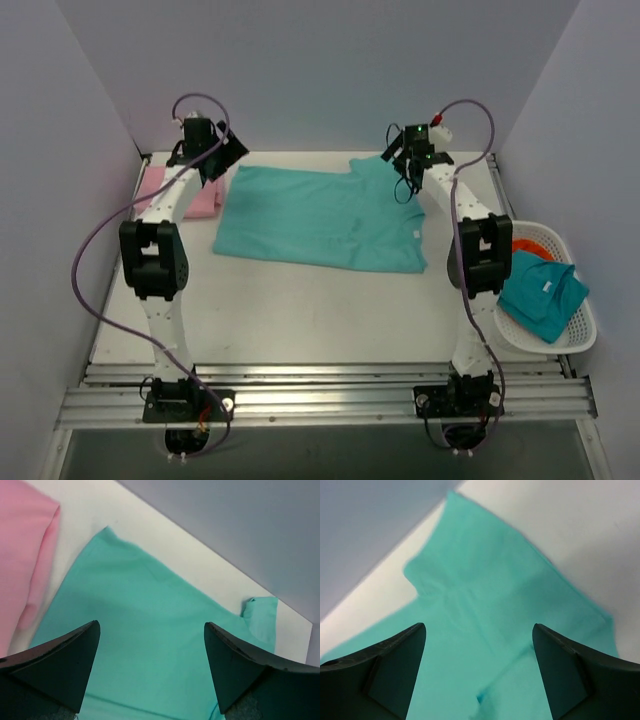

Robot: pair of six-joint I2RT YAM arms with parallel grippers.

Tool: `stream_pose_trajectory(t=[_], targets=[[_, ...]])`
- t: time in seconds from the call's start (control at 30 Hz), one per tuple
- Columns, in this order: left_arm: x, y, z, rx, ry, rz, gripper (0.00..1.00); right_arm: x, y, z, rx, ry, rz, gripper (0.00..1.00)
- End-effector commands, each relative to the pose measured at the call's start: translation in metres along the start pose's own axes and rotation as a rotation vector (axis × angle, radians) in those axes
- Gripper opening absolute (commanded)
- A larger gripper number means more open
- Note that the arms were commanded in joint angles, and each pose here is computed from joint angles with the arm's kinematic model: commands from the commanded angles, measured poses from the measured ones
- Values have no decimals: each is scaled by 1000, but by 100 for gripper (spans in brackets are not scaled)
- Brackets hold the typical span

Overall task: Fold and stack the t-shirts
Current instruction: Fold the tshirt

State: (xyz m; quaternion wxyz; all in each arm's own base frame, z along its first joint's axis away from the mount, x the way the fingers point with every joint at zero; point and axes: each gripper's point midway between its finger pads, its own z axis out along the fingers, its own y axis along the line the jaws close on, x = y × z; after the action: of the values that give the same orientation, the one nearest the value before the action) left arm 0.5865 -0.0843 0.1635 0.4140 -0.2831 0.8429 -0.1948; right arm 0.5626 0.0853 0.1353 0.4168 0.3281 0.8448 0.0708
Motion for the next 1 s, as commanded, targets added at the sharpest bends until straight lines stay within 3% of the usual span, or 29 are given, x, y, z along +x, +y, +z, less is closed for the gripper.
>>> stream_pose_trajectory(t=[0.0, 0.33, 0.63, 0.97], targets=[[5, 7, 35, 18, 64, 65, 94, -13, -3, 44, -22, 17, -44, 83], [-1, 6, 89, 110, 59, 75, 94, -21, -16, 146, -101, -20, -35, 84], [-2, 12, 109, 115, 46, 114, 94, -27, -1, 182, -239, -67, 2, 86], [-2, 30, 126, 82, 53, 100, 94, 2, 47, 196, -401, -57, 30, 87]])
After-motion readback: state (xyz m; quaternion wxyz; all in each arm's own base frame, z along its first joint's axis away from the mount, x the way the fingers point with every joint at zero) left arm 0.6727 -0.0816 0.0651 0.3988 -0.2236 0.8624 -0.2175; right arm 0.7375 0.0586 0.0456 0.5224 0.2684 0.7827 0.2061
